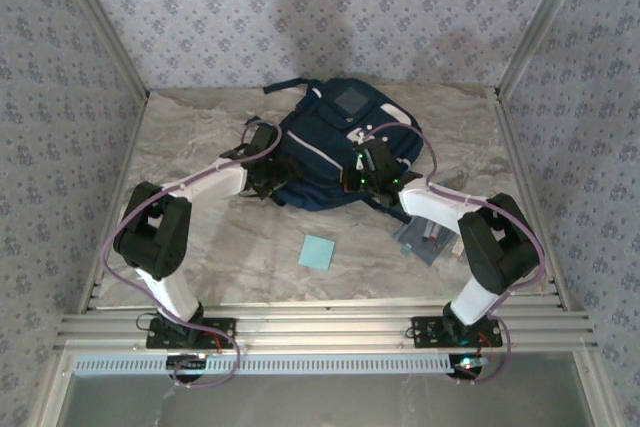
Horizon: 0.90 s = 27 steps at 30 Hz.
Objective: Pack books, pencil case, and school supplies into a backpack
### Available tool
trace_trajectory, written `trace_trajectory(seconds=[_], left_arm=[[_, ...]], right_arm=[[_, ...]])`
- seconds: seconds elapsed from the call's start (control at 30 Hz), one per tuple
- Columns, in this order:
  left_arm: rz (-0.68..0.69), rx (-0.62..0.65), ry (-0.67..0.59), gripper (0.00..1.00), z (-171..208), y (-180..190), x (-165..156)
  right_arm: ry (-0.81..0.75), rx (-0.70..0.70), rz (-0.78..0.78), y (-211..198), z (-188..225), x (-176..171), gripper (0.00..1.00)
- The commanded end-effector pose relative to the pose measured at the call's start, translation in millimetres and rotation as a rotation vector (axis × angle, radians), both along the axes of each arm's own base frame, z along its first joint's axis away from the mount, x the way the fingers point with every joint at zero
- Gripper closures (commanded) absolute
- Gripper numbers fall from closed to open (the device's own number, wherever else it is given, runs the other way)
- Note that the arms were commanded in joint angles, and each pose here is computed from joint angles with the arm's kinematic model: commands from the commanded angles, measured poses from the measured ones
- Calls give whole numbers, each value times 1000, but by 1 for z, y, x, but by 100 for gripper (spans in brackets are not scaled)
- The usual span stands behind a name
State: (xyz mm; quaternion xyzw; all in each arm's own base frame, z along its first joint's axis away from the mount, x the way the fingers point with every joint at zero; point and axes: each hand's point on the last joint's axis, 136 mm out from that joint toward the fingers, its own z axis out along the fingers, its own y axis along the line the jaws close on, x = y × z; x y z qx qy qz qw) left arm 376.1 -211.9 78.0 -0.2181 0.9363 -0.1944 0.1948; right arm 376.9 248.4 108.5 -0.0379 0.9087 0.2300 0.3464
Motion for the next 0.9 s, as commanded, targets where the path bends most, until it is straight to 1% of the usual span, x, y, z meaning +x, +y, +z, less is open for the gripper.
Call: trace_trajectory(seconds=[0.0, 0.03, 0.07, 0.13, 0.17, 0.2, 0.27, 0.4, 0.5, 0.6, 0.73, 0.87], left_arm=[[83, -92, -82, 30, 16, -7, 20], [90, -94, -72, 34, 12, -7, 20], [89, -105, -60, 46, 7, -10, 20], [72, -139, -47, 71, 1, -19, 17], [65, -155, -42, 87, -1, -24, 15], [58, -169, -42, 100, -1, -30, 12], [40, -208, -42, 100, 1, -43, 5], [8, -299, -58, 100, 20, -68, 2], [-13, -331, -83, 100, 37, -77, 6], [-32, -364, -103, 100, 51, -84, 9], [-56, -397, -108, 100, 60, -94, 8], [-71, -405, -105, 100, 61, -99, -1]], right_arm=[[-45, 16, 26, 9, 20, 2, 100], [-45, 22, 25, 9, 21, 1, 100], [-44, 32, 23, 10, 21, 1, 100], [-44, 52, 19, 12, 23, -1, 100], [-49, 63, 23, 14, 24, -3, 100], [-57, 67, 25, 17, 25, -4, 100], [-93, 67, 44, 25, 27, -9, 100], [-230, 63, 107, 48, 47, -21, 100], [-310, 8, 155, 61, 58, -26, 100], [-335, -2, 205, 76, 59, -26, 100], [-349, -6, 228, 94, 55, -12, 100], [-356, -15, 209, 111, 53, 14, 100]])
